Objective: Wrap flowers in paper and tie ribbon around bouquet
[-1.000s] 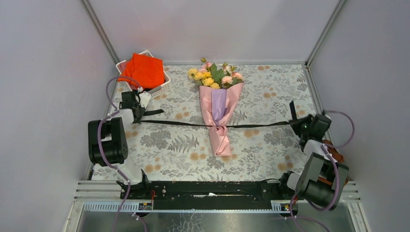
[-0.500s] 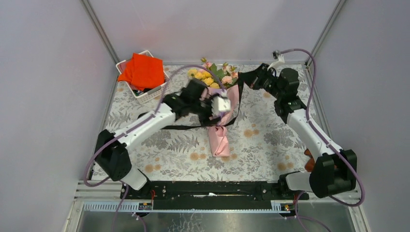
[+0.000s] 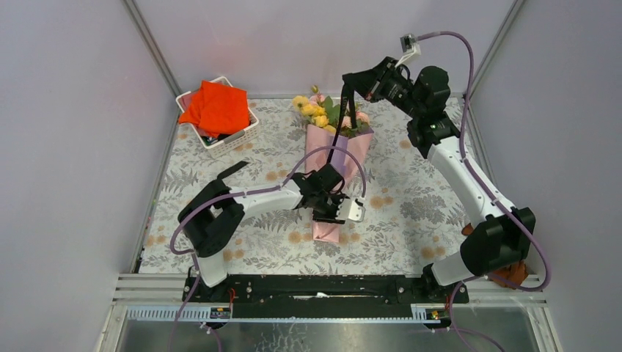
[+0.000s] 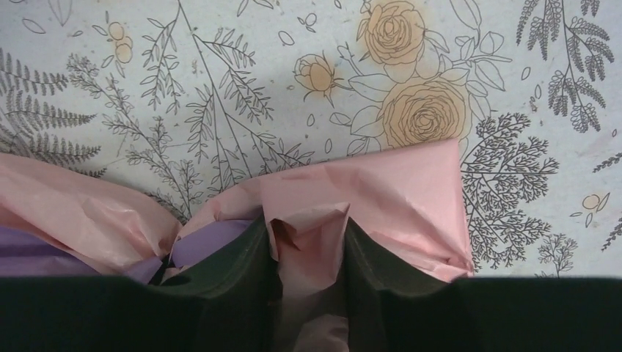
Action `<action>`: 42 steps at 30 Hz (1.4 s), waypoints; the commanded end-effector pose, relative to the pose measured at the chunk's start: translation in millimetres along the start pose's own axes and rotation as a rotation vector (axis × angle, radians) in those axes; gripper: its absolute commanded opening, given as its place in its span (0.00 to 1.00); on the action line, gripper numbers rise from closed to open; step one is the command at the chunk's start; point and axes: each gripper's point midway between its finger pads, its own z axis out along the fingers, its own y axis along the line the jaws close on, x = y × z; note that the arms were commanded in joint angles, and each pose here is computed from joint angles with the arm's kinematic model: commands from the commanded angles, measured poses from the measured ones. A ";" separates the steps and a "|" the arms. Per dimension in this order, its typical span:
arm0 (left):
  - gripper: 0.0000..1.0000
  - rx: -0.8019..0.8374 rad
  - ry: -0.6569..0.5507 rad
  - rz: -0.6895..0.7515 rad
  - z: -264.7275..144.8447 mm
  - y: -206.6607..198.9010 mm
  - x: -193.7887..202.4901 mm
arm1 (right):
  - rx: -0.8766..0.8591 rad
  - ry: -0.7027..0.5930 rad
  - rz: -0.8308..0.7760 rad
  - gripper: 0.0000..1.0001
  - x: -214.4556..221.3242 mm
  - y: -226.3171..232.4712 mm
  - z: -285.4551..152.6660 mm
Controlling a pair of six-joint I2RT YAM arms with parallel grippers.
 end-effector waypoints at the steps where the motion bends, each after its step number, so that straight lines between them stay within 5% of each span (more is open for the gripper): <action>1: 0.38 0.048 0.005 -0.002 15.5 -15.8 12.2 | -0.130 -0.116 -0.138 0.00 -53.2 62.5 -1.3; 6: 0.31 0.130 -0.014 -0.068 24.8 -38.2 18.5 | -0.141 -0.124 -0.162 0.00 -58.7 72.8 -4.3; 11: 0.34 0.132 -0.063 -0.120 12.8 -36.8 0.6 | -0.031 -0.045 -0.118 0.00 -14.8 32.7 -14.8; 16: 0.76 0.176 -0.170 -0.177 -32.5 -29.1 -31.3 | 0.123 0.012 -0.119 0.00 26.9 -12.0 -40.2; 20: 0.84 0.197 -0.238 -0.185 -88.4 -18.7 -31.1 | 0.176 -0.005 -0.115 0.00 31.5 -25.2 -61.7; 26: 0.87 0.091 -0.190 -0.203 -132.6 10.7 59.6 | 0.180 0.006 -0.129 0.00 30.5 -22.0 -74.9; 31: 0.90 -0.156 0.125 -0.384 -115.0 60.1 174.9 | 0.175 -0.014 -0.142 0.00 17.9 -16.6 -77.3; 38: 0.94 -0.317 0.221 -0.379 -95.5 82.5 222.2 | 0.170 0.003 -0.148 0.00 18.0 -13.7 -79.0; 40: 0.86 -0.348 0.258 -0.403 -90.2 84.1 234.8 | 0.202 -0.001 -0.154 0.00 16.6 -21.0 -85.4; 42: 0.60 -0.348 0.294 -0.431 -85.8 77.2 245.9 | 0.252 -0.019 -0.150 0.00 12.0 -34.6 -96.9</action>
